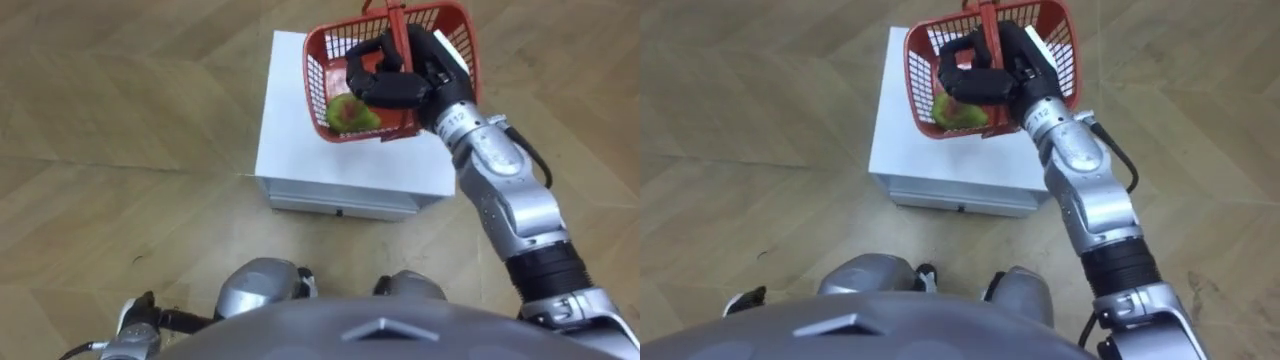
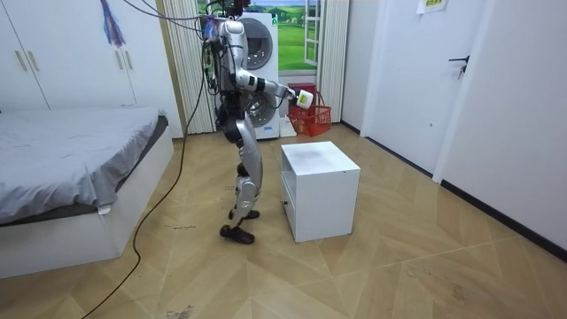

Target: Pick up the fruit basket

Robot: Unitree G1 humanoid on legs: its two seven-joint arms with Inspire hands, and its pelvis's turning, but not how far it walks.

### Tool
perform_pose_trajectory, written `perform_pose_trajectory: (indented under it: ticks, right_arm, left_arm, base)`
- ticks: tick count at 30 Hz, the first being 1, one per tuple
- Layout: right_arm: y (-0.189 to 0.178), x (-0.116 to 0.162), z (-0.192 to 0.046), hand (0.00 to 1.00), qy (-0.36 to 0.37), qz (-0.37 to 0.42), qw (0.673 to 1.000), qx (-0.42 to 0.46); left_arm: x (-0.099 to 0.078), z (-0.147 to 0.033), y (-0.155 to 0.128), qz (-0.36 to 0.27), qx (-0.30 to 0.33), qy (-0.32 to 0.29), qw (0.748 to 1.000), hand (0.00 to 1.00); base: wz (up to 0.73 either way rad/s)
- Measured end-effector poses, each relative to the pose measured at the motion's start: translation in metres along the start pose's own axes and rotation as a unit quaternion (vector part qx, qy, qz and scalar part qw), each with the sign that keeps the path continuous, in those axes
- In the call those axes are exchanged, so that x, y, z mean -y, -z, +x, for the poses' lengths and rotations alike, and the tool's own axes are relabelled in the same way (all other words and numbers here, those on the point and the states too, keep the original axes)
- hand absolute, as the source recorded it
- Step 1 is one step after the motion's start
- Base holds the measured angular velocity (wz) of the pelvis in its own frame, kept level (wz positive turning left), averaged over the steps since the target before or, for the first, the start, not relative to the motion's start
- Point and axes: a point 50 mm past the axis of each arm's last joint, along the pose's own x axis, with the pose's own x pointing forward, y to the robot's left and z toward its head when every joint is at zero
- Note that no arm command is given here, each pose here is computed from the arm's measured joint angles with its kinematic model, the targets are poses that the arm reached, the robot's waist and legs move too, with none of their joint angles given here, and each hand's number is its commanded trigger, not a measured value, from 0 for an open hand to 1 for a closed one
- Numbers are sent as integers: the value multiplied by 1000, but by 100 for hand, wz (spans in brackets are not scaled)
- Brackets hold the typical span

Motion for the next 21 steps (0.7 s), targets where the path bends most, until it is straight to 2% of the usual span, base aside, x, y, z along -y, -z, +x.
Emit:
perform_pose_trajectory:
  ticks: [9, 12, 21]
  right_arm:
    - [-7, 1, 5, 100, -8, 17, 1000, 10]
    - [-5, 4, 9, 100, -5, 58, 998, 5]
    - [12, 16, 19, 100, 42, 106, 993, -39]
  left_arm:
    - [2, -2, 16, 3, -31, -1, 1000, 0]
    - [1, -2, 17, 7, -34, 6, 999, 0]
    - [-2, -2, 20, 11, -41, 10, 999, 0]
  base:
    - [19]
    - [16]
    - [11]
